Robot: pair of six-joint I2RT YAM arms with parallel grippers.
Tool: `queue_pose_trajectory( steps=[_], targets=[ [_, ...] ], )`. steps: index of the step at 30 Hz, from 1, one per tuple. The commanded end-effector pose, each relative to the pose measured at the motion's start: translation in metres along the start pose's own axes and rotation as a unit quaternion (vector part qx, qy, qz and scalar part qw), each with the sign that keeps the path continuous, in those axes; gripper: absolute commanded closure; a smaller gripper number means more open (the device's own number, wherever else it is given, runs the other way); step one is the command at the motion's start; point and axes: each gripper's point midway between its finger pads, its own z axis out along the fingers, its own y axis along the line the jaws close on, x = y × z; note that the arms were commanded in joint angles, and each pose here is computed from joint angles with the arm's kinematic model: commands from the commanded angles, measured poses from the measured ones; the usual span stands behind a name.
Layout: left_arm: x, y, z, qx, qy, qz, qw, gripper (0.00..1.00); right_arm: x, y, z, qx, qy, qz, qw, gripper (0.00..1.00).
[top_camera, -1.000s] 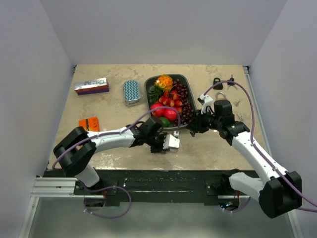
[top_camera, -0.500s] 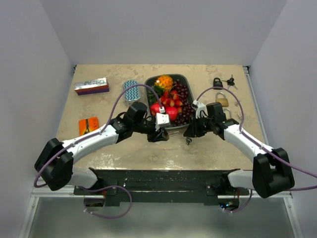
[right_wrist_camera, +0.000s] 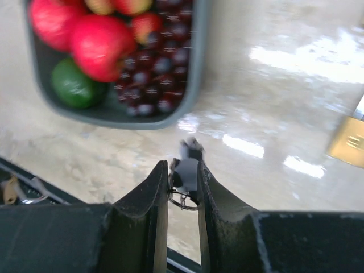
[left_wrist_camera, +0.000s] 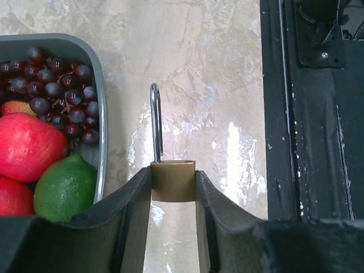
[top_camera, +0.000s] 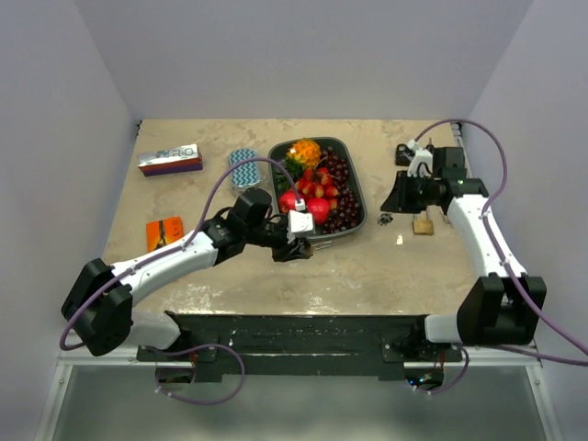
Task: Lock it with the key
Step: Place the key at the center of the board.
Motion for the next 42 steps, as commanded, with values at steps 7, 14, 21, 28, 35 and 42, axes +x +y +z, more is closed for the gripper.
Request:
queue_pose_trajectory(
  steps=[7, 14, 21, 28, 35, 42],
  targets=[
    [-0.038, 0.012, 0.002, 0.001, -0.040, 0.056, 0.998, 1.00, 0.022, -0.109, -0.044, 0.108, 0.126, -0.063, 0.984, 1.00],
    [-0.043, 0.012, 0.005, 0.002, -0.056, 0.041, 0.998, 1.00, 0.075, -0.171, -0.054, 0.190, 0.156, -0.089, 0.965, 1.00],
    [-0.052, 0.015, 0.007, -0.001, -0.073, 0.035, 0.997, 1.00, 0.085, -0.198, -0.040, 0.219, 0.139, -0.090, 0.962, 1.00],
    [-0.046, 0.024, 0.007, -0.032, -0.060, 0.076, 0.995, 1.00, 0.072, -0.185, -0.030, 0.164, 0.121, -0.092, 0.975, 0.47],
    [-0.056, 0.025, 0.002, -0.042, -0.070, 0.150, 0.985, 1.00, 0.033, -0.092, -0.051, -0.029, 0.054, -0.103, 0.993, 0.27],
    [-0.068, 0.004, 0.008, 0.008, -0.088, 0.163, 0.983, 1.00, 0.013, 0.023, -0.059, -0.196, 0.007, -0.199, 0.960, 0.25]
  ],
)
